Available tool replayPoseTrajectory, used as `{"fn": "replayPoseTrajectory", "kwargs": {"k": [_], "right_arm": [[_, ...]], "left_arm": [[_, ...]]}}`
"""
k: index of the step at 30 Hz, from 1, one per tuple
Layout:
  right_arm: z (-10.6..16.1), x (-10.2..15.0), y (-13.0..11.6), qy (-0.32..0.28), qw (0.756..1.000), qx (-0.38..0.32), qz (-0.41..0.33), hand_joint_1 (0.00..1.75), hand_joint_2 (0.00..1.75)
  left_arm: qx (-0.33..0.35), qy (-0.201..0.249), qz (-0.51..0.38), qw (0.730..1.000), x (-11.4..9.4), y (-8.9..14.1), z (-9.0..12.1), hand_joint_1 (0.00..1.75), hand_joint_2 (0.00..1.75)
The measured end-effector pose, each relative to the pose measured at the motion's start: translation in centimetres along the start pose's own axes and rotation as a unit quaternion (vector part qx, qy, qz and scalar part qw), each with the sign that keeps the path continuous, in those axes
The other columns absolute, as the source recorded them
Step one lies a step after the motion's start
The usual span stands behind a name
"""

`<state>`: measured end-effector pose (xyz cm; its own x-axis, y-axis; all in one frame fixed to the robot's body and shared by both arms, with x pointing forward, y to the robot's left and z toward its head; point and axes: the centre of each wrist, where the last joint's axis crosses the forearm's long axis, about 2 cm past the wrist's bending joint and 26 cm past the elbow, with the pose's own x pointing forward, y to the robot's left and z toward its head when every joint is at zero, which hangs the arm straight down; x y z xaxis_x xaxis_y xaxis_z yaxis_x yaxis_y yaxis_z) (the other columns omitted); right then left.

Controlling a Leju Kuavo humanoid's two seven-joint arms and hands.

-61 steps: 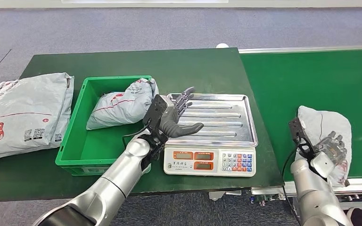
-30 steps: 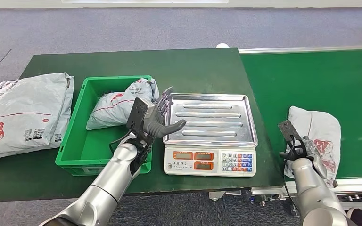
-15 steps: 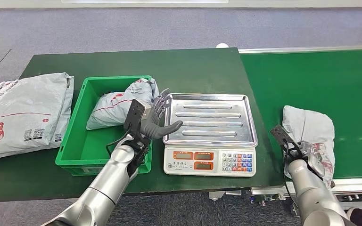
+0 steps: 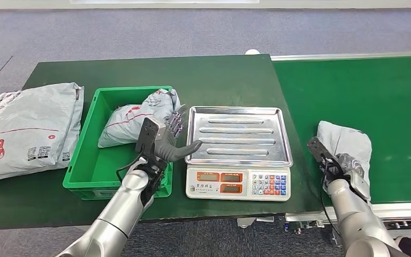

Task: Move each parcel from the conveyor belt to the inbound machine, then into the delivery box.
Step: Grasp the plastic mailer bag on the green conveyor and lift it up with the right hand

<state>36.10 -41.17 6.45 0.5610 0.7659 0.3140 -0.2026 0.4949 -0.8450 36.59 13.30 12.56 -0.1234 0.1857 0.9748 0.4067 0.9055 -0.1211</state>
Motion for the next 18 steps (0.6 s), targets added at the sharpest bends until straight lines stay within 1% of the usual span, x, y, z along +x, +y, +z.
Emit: {"fn": "replayPoseTrajectory", "kwargs": {"k": [5,10,14,18], "right_arm": [[-0.1,0.5,-0.8,-0.038,0.997,-0.067,-0.03,1.75,1.75],[0.1,1.1,-2.4,-0.085,0.982,-0.158,-0.065,1.75,1.75],[0.6,2.0,-4.5,-0.115,0.969,-0.2,-0.085,1.75,1.75],[0.9,3.1,-7.1,-0.148,0.958,-0.232,-0.077,1.75,1.75]], "left_arm": [[0.009,0.001,-0.009,1.0,-0.1,0.1,0.4,0.0,1.75],[0.012,0.0,-0.018,1.0,0.0,0.4,0.5,0.0,1.75],[0.01,-0.003,-0.022,1.0,0.1,0.5,0.3,0.0,1.75],[0.008,-0.008,-0.025,1.0,0.4,0.6,-0.1,0.0,1.75]]}}
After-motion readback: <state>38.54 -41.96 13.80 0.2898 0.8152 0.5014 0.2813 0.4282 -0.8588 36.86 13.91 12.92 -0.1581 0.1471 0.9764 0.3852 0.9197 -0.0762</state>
